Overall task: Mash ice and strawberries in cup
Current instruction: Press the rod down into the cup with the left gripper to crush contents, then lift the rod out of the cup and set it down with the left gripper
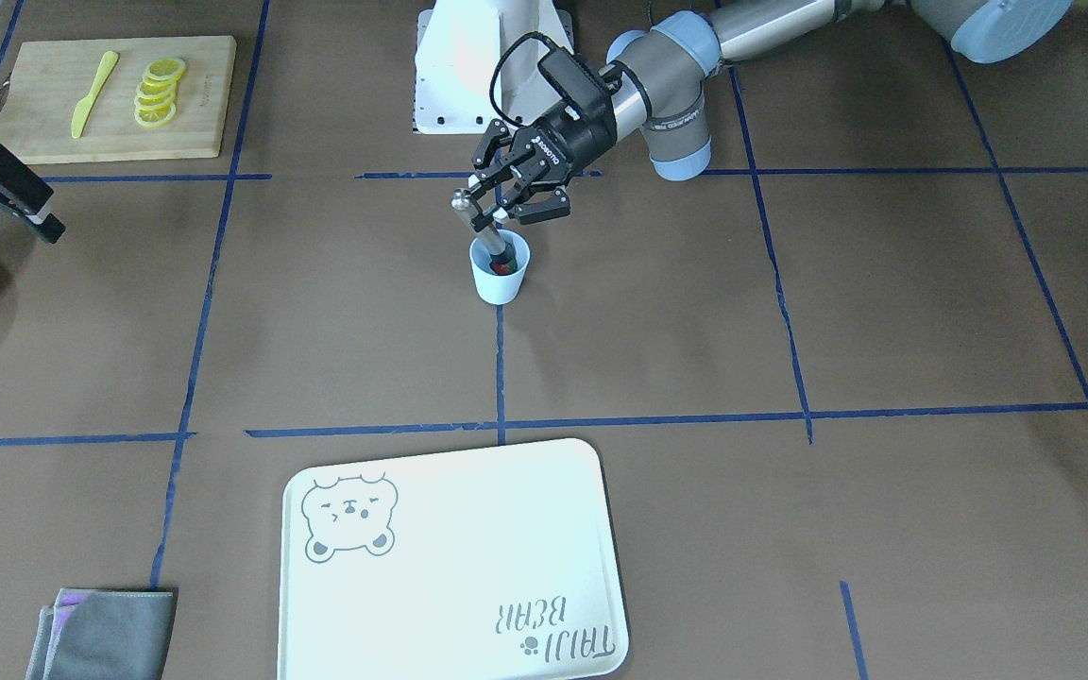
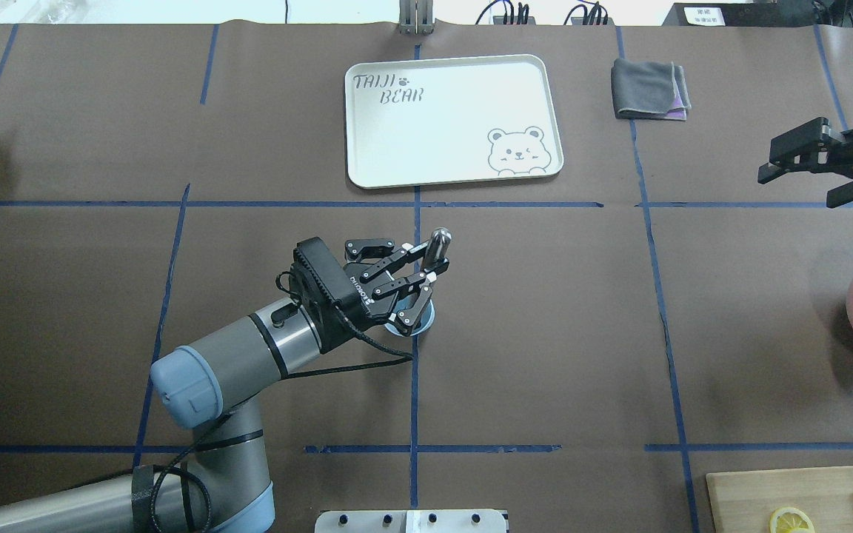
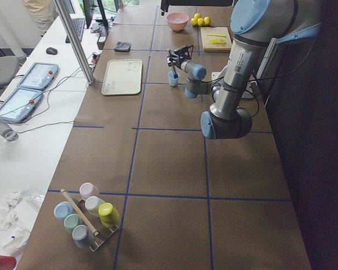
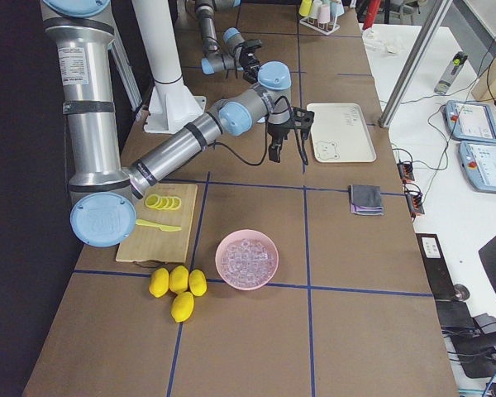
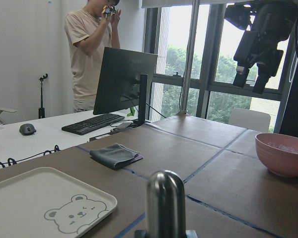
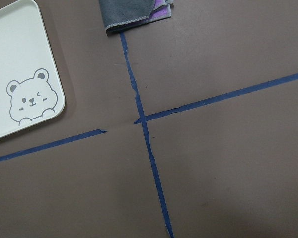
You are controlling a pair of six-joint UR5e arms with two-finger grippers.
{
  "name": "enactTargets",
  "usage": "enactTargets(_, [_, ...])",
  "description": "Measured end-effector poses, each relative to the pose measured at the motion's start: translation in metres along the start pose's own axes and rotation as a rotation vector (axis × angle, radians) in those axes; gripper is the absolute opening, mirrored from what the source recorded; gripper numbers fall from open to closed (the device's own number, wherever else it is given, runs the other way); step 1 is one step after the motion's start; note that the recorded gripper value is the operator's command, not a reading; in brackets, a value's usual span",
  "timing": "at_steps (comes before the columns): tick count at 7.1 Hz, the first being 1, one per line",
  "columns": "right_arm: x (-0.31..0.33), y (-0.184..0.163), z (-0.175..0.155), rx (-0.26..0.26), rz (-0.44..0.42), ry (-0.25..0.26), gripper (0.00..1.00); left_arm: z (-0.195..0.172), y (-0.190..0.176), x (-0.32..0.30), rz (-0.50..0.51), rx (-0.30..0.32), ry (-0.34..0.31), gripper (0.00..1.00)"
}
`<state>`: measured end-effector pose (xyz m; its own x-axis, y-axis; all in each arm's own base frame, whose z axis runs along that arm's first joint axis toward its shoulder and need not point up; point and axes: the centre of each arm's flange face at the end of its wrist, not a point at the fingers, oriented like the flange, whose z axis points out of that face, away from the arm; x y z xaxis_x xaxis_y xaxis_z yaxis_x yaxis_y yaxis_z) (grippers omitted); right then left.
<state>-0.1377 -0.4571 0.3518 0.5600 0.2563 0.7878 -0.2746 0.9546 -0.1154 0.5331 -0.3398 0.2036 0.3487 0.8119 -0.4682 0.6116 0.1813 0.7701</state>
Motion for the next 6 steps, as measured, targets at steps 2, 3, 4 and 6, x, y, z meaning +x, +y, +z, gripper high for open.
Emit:
enactTargets(2, [-0.001, 0.001, -0.002, 0.002, -0.003, -0.003, 1.0, -0.002, -0.042, 0.011, 0.005, 0.024, 0.004, 0.0])
enactTargets(3, [-0.001, 0.002, -0.002, 0.002, -0.003, -0.003, 1.0, -0.001, -0.067, 0.015, 0.024, -0.008, -0.023, 0.0])
enactTargets(4, [-0.001, 0.002, -0.002, 0.002, -0.002, -0.003, 1.0, -0.002, -0.092, 0.016, 0.051, -0.06, -0.069, 0.0])
enactTargets(6, [0.0, 0.002, -0.002, 0.002, -0.001, -0.003, 1.0, -0.008, -0.115, 0.0, 0.08, -0.154, -0.174, 0.0])
